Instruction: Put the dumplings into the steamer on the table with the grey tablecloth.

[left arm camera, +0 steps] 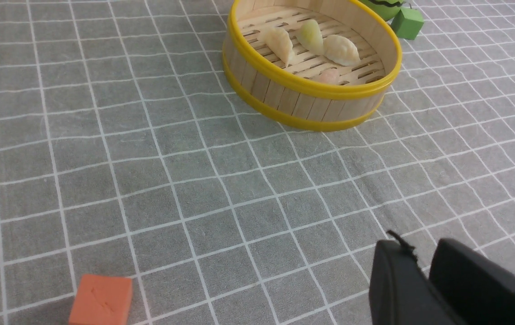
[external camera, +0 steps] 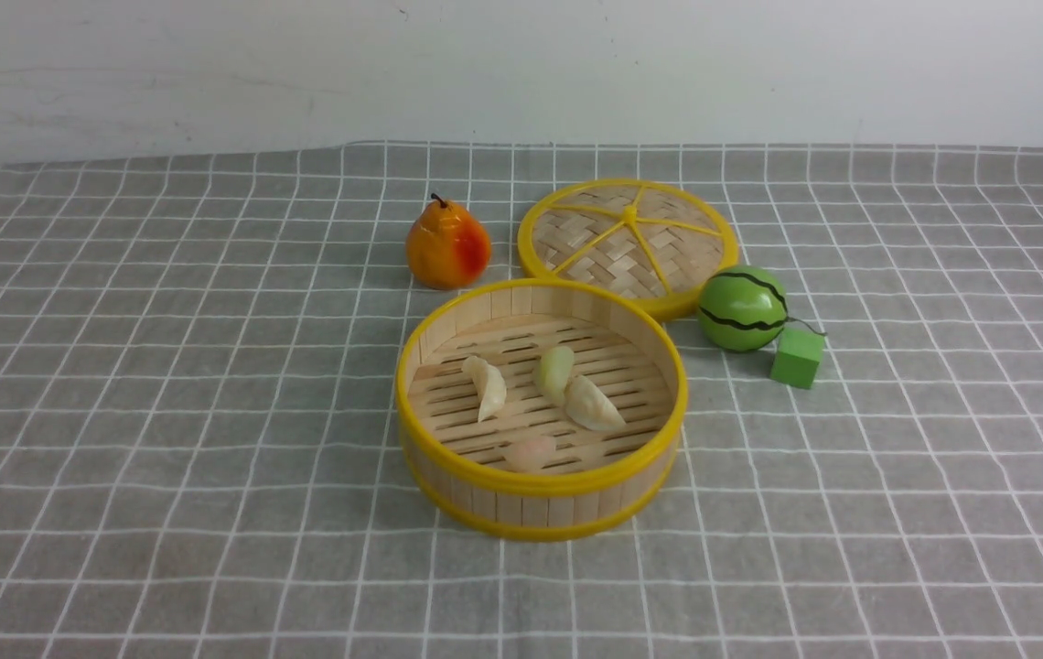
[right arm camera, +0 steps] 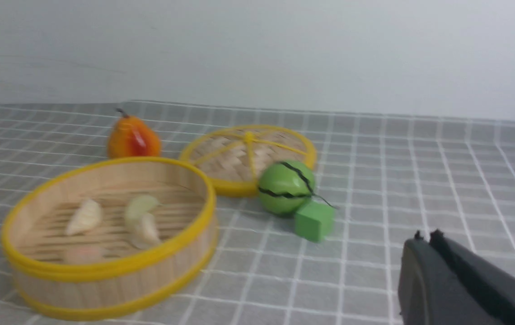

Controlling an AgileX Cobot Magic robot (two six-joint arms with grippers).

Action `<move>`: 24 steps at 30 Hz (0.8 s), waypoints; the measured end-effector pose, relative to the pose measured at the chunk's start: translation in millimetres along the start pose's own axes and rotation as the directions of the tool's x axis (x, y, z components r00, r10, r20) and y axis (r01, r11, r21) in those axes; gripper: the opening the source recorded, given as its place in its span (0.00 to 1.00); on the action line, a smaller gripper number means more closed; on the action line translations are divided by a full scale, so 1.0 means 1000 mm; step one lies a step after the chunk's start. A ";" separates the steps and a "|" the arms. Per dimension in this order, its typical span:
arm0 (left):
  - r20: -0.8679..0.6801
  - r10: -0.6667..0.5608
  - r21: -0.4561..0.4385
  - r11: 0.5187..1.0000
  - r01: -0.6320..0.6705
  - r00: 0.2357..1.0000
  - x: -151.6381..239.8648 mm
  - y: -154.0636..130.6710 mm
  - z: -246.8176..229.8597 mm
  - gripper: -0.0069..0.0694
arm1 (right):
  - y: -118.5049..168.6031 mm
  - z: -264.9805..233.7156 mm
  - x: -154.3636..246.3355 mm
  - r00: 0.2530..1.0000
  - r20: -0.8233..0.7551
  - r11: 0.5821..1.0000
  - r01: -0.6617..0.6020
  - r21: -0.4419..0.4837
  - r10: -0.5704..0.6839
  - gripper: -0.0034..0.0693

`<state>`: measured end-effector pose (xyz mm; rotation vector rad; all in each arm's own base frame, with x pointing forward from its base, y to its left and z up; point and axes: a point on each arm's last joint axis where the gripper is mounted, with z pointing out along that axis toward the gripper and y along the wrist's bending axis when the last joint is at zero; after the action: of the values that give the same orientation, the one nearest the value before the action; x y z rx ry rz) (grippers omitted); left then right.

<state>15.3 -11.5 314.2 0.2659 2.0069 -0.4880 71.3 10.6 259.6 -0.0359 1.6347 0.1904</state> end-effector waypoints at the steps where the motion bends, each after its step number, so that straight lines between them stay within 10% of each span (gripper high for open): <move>1: 0.000 0.000 0.000 1.000 0.000 1.000 0.000 0.000 0.000 0.24 | -0.006 -0.003 0.020 0.999 -0.014 0.998 -0.029 0.055 0.030 0.04; 24: 0.002 0.001 -0.001 1.000 -0.001 1.000 0.000 0.000 0.000 0.26 | -0.019 -0.016 0.086 0.971 -0.198 0.971 -0.087 0.221 0.131 0.05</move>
<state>15.5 -11.4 314.3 0.2658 2.0052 -0.4864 52.2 -2.5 173.4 0.2036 1.8634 0.0986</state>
